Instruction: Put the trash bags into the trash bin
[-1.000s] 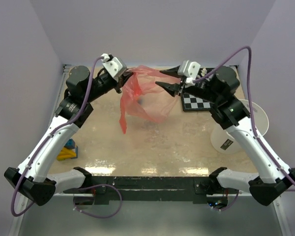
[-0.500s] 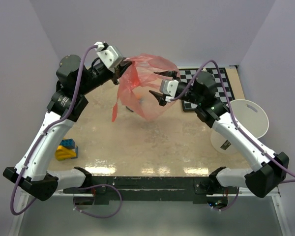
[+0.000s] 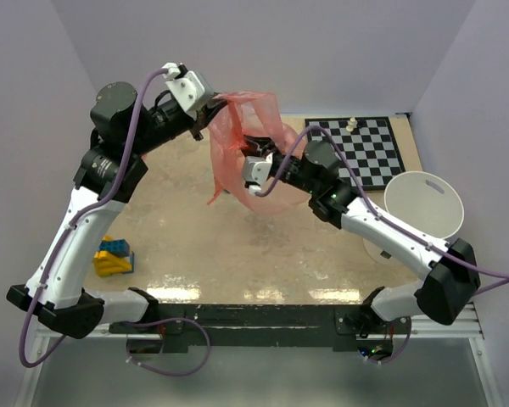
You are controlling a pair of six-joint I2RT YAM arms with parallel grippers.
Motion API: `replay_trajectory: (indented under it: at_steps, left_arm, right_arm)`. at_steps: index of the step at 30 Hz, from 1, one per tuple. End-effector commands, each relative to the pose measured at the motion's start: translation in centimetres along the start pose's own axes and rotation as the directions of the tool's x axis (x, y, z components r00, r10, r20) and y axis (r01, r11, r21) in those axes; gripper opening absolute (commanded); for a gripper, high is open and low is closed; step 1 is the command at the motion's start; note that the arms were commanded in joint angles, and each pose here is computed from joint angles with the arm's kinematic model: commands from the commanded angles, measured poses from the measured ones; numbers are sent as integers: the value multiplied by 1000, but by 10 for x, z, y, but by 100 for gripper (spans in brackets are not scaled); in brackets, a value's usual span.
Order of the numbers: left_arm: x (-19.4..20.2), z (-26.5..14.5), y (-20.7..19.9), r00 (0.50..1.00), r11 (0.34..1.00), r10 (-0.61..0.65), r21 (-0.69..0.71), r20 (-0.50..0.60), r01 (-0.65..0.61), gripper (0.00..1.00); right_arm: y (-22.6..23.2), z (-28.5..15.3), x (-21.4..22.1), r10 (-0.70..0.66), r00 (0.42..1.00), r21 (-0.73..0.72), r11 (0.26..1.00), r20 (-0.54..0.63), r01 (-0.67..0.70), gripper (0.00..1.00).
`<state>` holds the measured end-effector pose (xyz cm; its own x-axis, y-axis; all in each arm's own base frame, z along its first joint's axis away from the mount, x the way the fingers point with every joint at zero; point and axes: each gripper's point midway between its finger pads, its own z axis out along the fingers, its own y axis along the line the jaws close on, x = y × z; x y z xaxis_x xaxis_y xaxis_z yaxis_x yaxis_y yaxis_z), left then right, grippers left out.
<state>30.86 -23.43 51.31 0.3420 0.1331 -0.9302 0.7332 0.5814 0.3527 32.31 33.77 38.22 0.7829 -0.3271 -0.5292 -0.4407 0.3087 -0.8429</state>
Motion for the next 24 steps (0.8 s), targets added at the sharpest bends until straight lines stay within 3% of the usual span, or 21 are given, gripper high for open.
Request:
replay_trajectory:
  at_steps: [1, 9, 10, 18, 21, 24]
  left_arm:
    - [-16, -11, 7, 998, 998, 56, -27, 10, -56, 0]
    - [-13, -19, 25, 995, 989, 100, -111, -18, -101, 0]
    - [-12, -19, 27, 994, 987, 105, -120, -23, -107, 0]
    - [13, -21, 32, 984, 979, 147, -128, -103, -160, 0]
    - [26, -21, 27, 982, 982, 140, -108, -124, -154, 0]
    - [33, -21, 25, 982, 984, 128, -105, -136, -142, 0]
  right_arm:
    - [-24, -3, 26, -36, 989, 112, 992, -145, 52, 22]
    - [7, -21, 80, -10, 938, 102, 994, -348, 48, 17]
    - [14, -23, 87, -15, 929, 90, 995, -369, 51, 20]
    - [35, -43, 137, 20, 828, 77, 997, -560, 29, 80]
    - [38, -50, 151, 20, 783, 73, 997, -622, 33, 93]
    - [50, -56, 164, -5, 742, 8, 1000, -671, 14, 98]
